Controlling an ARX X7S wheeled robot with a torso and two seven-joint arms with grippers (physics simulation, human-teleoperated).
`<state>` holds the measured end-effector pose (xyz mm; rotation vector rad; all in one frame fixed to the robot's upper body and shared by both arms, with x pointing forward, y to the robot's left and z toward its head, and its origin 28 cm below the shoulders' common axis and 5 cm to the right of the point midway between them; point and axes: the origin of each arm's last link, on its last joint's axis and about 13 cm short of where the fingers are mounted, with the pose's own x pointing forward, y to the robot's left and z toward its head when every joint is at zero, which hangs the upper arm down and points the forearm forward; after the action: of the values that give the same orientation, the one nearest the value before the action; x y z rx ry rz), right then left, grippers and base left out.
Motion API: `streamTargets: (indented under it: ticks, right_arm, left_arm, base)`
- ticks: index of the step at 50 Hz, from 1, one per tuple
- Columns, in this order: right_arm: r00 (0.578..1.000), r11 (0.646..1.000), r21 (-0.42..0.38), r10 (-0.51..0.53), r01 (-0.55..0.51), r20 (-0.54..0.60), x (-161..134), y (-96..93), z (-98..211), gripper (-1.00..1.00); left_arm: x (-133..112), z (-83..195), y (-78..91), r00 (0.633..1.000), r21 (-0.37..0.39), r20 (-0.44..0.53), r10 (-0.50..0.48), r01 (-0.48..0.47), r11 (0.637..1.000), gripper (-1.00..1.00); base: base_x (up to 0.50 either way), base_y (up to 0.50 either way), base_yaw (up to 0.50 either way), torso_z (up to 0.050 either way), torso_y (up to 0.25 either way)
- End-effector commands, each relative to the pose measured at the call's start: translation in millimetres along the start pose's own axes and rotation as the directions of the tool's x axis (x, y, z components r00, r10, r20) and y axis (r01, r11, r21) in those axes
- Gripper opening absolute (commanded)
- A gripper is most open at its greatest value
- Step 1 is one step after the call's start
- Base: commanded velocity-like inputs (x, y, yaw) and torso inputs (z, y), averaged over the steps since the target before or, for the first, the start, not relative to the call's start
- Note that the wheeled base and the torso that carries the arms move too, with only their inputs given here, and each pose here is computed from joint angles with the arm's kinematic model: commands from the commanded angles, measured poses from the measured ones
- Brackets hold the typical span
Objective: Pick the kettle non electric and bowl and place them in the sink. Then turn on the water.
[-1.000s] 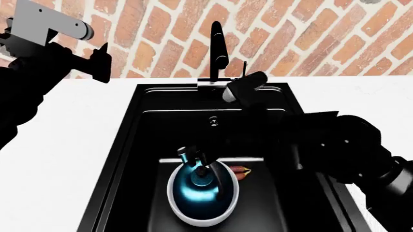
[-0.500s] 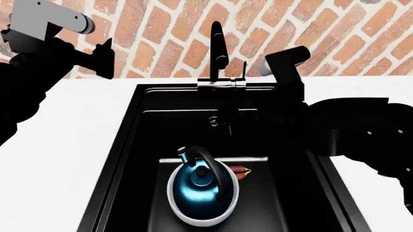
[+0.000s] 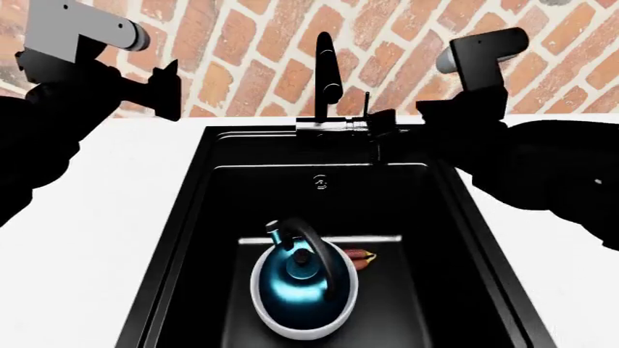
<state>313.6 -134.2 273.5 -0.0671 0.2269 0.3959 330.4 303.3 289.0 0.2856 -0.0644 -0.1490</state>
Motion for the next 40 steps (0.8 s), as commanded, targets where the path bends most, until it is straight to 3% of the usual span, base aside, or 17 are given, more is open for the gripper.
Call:
streamTargets:
  ticks: [1, 40]
  right_arm:
    - [0.991, 0.994, -0.045, -0.09, 0.095, 0.095, 5, -8.6, 19, 1.0]
    - [0.949, 0.974, -0.085, -0.182, 0.21, 0.259, 67, -24.7, 82, 1.0]
  left_arm:
    - [0, 3, -7.2, 1.0, -0.042, -0.004, -0.01, 0.01, 0.999, 1.0]
    - [51, 43, -10.0, 0.997, -0.054, 0.015, 0.069, -0.068, 0.996, 1.0]
  base:
    - [0.0, 0.0, 0.0, 0.0, 0.0]
    - [0.0, 0.0, 0.0, 0.0, 0.0]
